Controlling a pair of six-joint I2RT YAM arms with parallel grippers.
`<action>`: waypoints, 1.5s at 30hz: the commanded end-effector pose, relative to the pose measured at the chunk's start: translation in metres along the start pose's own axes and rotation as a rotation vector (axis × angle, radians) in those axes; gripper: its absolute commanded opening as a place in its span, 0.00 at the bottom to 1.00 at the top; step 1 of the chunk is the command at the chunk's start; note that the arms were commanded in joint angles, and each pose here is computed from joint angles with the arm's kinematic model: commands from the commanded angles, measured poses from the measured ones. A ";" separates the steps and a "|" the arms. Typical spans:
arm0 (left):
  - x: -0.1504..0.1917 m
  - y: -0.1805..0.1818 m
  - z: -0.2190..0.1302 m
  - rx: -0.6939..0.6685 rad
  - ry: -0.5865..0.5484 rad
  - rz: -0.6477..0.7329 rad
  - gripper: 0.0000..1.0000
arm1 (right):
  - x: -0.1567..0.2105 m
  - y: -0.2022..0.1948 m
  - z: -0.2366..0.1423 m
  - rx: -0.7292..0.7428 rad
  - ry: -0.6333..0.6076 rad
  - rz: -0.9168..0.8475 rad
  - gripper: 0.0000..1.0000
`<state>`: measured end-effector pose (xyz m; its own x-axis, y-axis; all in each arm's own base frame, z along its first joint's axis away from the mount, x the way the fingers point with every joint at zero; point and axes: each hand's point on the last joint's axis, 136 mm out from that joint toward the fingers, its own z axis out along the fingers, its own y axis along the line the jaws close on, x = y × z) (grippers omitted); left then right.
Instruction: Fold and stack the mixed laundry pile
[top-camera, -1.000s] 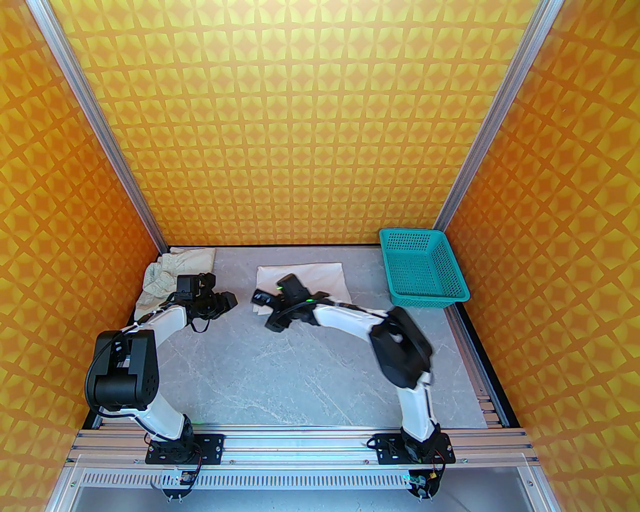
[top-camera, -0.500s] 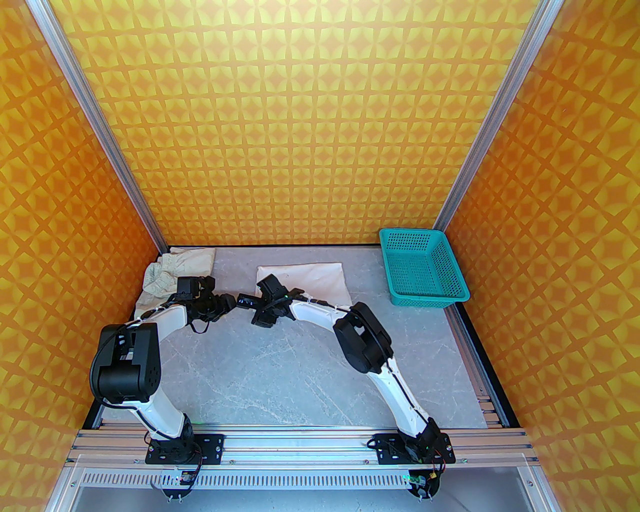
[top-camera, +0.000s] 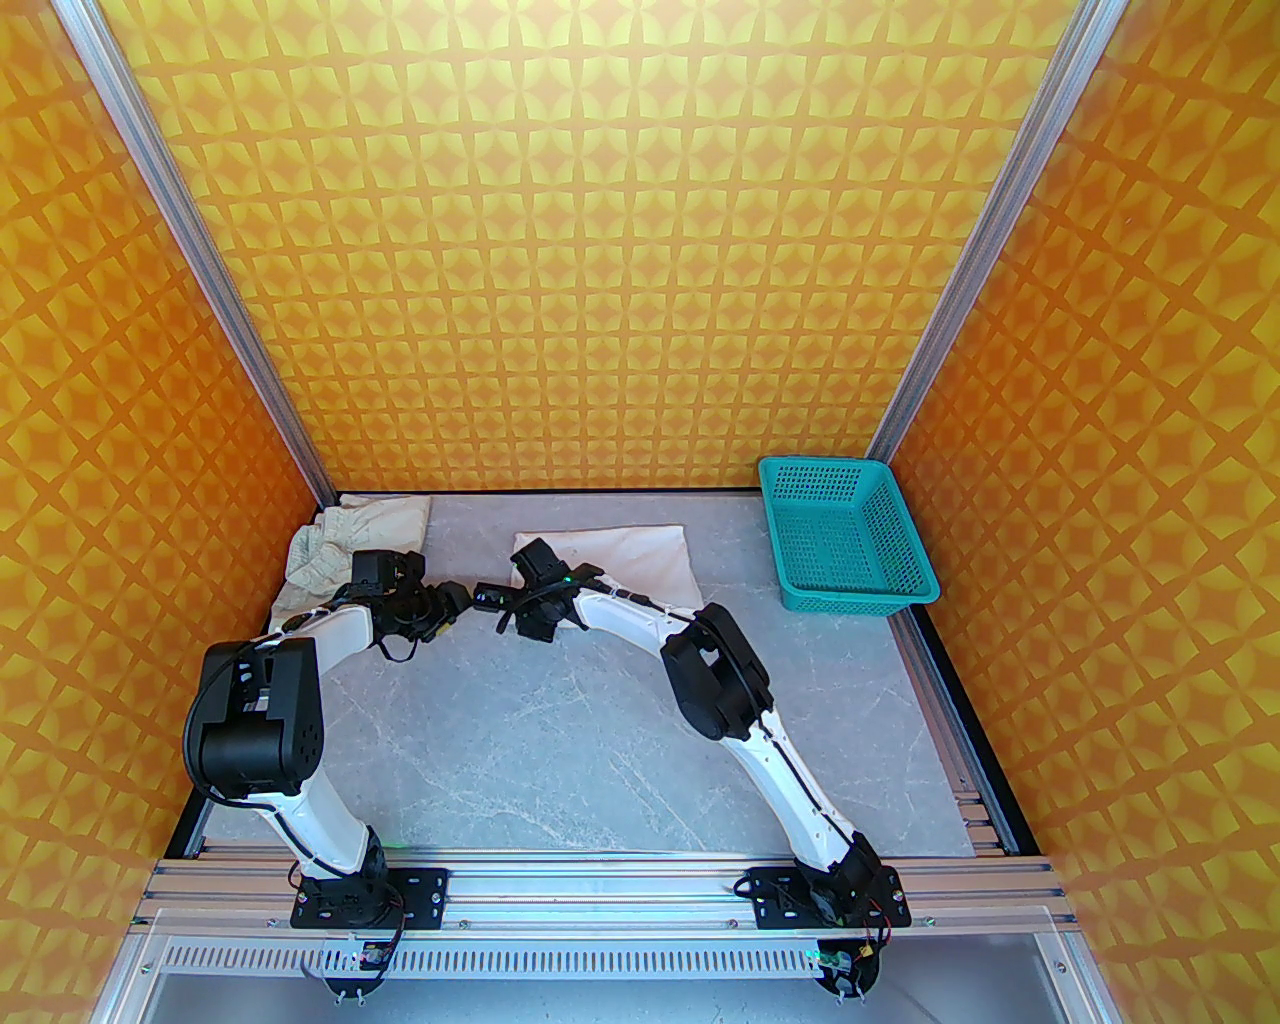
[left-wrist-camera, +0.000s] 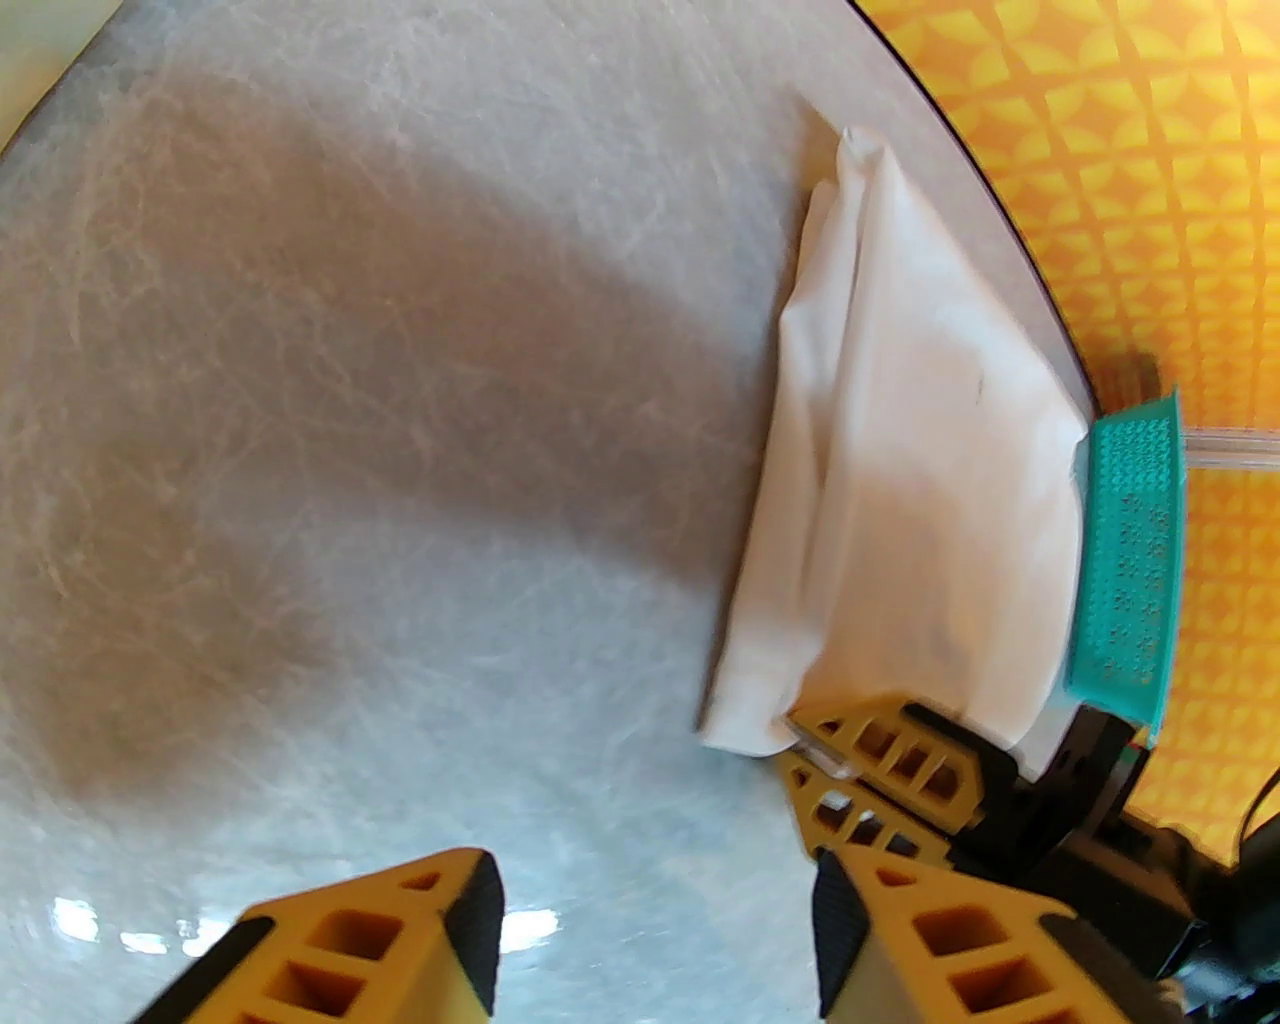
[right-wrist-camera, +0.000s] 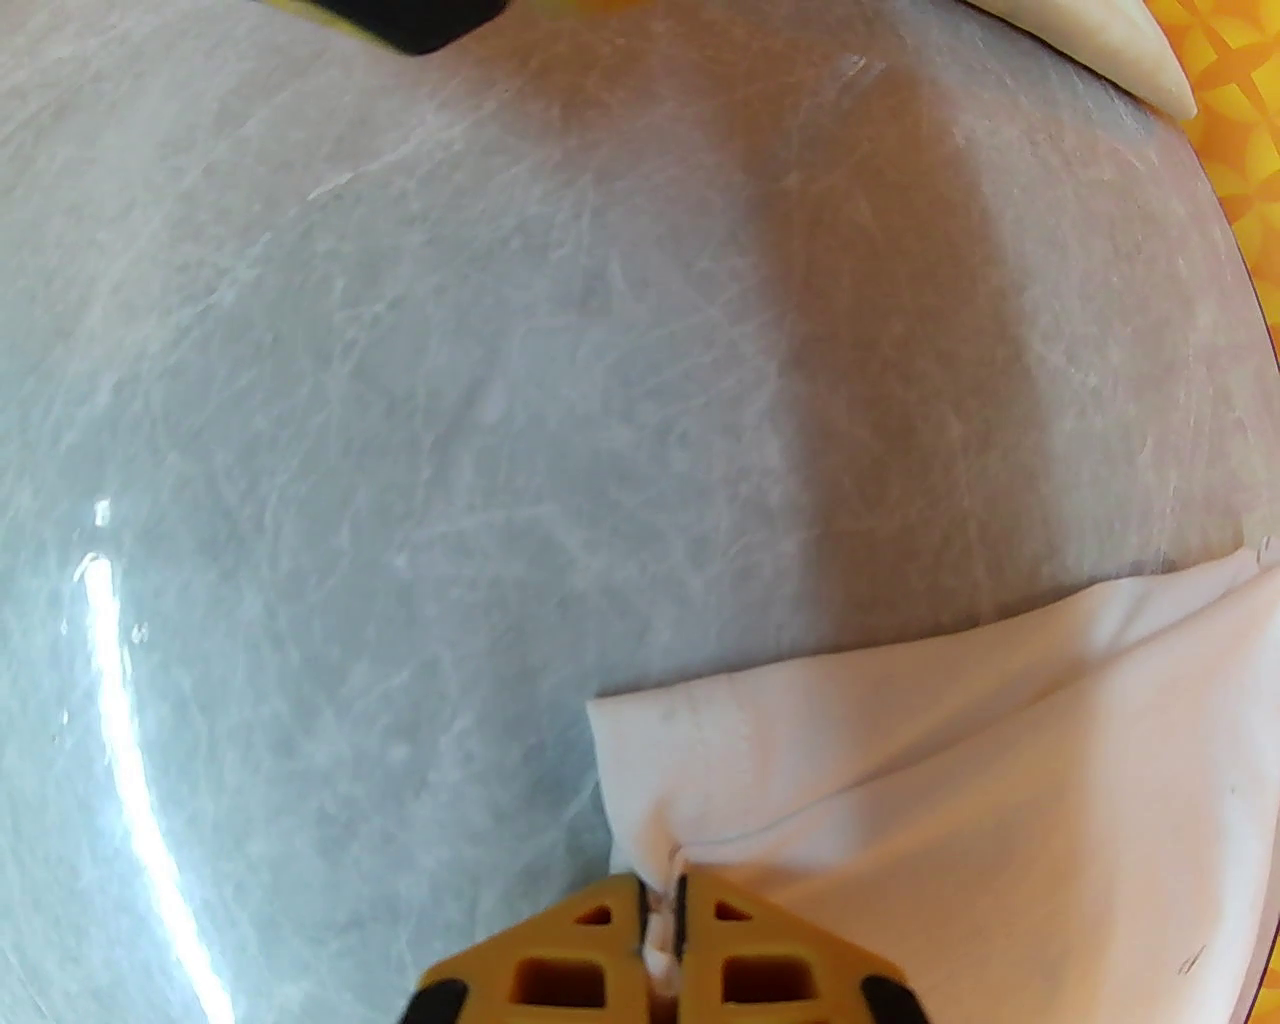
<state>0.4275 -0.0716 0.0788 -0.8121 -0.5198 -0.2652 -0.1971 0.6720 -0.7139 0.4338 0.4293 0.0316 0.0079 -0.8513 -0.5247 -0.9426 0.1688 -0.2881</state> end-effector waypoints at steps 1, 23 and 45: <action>-0.006 -0.014 0.003 0.074 -0.040 -0.104 0.61 | -0.031 -0.013 -0.040 0.020 -0.174 0.051 0.00; 0.025 -0.056 0.075 0.133 0.018 -0.274 0.74 | -0.038 -0.002 -0.087 0.010 -0.424 0.082 0.00; 0.016 -0.070 0.125 0.100 0.012 -0.346 0.36 | -0.041 0.005 -0.109 0.028 -0.488 0.066 0.00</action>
<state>0.4867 -0.1924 0.0443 -0.7316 -0.6814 0.0223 -0.3994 0.4018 -0.8241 0.3958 0.4094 0.1064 0.0647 -0.5659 -0.8220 -0.9438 0.2329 -0.2347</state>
